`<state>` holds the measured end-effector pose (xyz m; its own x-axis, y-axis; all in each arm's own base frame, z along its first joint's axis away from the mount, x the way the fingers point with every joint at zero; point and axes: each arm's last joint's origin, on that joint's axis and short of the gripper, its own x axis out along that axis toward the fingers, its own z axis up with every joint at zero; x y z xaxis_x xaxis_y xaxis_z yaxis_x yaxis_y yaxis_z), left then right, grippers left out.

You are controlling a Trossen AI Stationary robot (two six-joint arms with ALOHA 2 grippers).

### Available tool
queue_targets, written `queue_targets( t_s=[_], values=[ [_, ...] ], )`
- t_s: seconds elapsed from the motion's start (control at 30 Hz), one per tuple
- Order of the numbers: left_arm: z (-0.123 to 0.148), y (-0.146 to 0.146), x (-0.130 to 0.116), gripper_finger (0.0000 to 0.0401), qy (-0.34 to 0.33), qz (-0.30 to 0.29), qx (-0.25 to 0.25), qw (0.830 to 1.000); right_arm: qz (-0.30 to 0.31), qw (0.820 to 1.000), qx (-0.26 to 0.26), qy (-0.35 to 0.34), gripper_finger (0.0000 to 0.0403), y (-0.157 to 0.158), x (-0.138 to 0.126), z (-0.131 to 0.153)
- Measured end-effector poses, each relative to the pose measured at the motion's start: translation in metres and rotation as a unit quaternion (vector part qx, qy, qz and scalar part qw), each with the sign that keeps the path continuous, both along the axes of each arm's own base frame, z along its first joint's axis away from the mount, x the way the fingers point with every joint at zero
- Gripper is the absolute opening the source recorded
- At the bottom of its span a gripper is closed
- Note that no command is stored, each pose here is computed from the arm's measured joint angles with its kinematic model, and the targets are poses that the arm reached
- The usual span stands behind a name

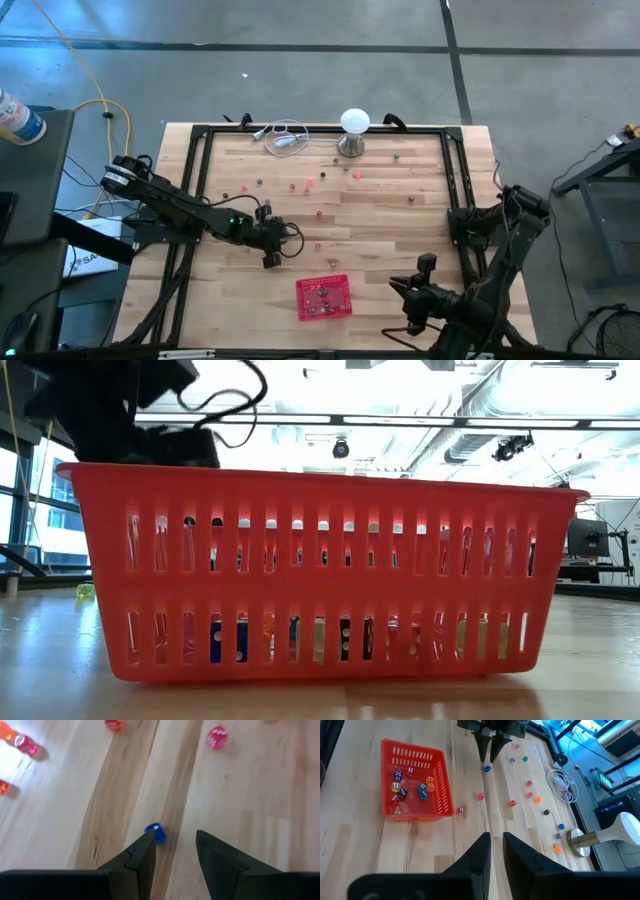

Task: Pick & Place Dice
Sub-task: Put the dark blue dice into the red bin

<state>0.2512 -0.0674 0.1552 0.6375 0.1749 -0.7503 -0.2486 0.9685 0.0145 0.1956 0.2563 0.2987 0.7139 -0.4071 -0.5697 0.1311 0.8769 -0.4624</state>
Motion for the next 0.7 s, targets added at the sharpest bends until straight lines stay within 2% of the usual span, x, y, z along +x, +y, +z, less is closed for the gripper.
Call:
queue_targets(
  t_s=[0.17,0.5,0.7],
  values=[
    [-0.0068,0.0047,-0.0017,0.0134,-0.021,0.008,-0.006,1.0,-0.001,1.0,0.006,-0.004,0.0036,0.0009,0.0007,0.0002],
    [-0.0082,0.0071,-0.0024,0.0134,-0.019,0.008,0.005,1.0,0.002,1.0,0.004,-0.004,0.0036,0.0011,0.001,0.0003],
    [-0.0075,0.0095,-0.0021,0.0134,-0.029,0.038,0.022,0.999,0.002,1.0,0.004,-0.004,0.0036,0.0011,0.001,0.0003]
  ],
)
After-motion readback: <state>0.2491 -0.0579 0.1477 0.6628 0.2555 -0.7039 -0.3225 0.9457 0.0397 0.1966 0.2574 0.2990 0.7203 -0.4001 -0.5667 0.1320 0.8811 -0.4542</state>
